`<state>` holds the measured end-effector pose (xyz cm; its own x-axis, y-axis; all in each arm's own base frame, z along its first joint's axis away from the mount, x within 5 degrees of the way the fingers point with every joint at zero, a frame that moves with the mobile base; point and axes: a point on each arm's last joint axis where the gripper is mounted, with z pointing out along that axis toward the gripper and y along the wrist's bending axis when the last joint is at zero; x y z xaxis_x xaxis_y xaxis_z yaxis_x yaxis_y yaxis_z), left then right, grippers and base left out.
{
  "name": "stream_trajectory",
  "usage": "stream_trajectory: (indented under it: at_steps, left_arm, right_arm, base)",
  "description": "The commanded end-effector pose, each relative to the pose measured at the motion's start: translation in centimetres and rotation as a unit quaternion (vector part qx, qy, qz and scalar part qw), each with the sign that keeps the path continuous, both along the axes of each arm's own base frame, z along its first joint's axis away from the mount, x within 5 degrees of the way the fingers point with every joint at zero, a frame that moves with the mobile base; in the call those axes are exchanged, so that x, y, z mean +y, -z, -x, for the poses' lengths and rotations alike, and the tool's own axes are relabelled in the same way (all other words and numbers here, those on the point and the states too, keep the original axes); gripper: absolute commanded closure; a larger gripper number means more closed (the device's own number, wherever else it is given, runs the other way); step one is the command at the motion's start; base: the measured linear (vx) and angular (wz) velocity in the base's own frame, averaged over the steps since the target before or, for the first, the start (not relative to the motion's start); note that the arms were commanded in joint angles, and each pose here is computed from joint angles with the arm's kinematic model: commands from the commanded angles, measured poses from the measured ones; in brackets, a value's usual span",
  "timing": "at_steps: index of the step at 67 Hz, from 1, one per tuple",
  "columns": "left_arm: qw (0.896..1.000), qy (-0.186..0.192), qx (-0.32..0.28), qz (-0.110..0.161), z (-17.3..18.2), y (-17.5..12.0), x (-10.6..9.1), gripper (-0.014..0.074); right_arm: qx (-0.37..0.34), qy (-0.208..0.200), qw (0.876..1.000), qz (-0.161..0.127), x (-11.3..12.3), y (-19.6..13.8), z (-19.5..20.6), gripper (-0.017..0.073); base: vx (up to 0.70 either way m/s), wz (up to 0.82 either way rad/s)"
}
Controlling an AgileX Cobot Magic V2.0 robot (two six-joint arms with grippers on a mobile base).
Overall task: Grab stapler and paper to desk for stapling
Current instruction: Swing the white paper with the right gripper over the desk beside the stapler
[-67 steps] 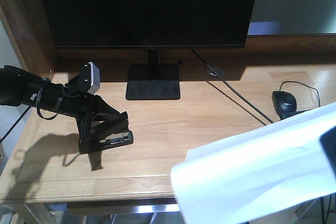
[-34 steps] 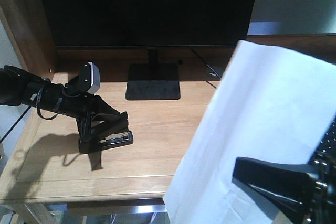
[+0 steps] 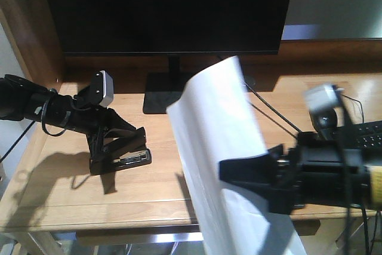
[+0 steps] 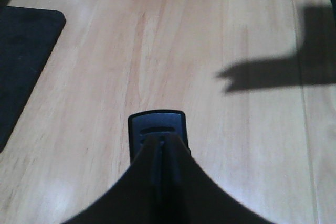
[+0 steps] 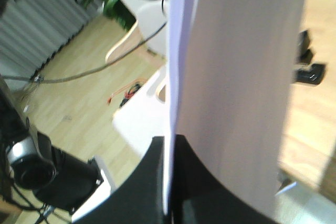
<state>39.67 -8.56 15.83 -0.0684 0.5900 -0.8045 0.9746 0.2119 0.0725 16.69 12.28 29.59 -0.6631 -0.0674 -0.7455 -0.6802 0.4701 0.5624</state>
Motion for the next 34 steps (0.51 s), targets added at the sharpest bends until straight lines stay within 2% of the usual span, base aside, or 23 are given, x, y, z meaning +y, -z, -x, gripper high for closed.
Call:
stream_trajectory:
  at_steps: [1, 8, 13, 19, 29, 34]
  left_arm:
    - [0.999, -0.004, -0.033, 0.031, -0.2, -3.2, -0.4, 0.0600]
    - [0.999, -0.004, -0.033, 0.031, -0.2, -3.2, -0.4, 0.0600]
    - [0.999, -0.004, -0.033, 0.031, -0.2, -3.2, -0.4, 0.0600]
    - [0.999, -0.004, -0.033, 0.031, -0.2, -3.2, -0.4, 0.0600]
    - [0.999, -0.004, -0.033, 0.031, -0.2, -3.2, -0.4, 0.0600]
    - [0.999, -0.004, -0.033, 0.031, -0.2, -3.2, -0.4, 0.0600]
  right_arm:
    - [-0.012, 0.001, 1.000, -0.014, 1.9, -0.9, -1.2, 0.0564]
    - [-0.001, 0.030, 1.000, -0.003, 3.6, -0.2, -2.6, 0.0564]
    - [0.000, 0.068, 0.998, 0.012, 3.9, 0.5, -3.9, 0.0564]
    - [0.007, 0.119, 0.992, 0.029, 3.7, 1.5, -5.3, 0.0564]
    - [0.019, 0.169, 0.983, 0.066, 3.5, 3.5, -7.0, 0.0562]
    - [0.028, 0.202, 0.975, 0.091, 3.3, 4.9, -8.0, 0.0562]
  base:
    - [0.00, 0.00]
    - [0.00, 0.00]
    - [0.00, 0.00]
    - [0.00, 0.00]
    - [0.00, 0.00]
    - [0.00, 0.00]
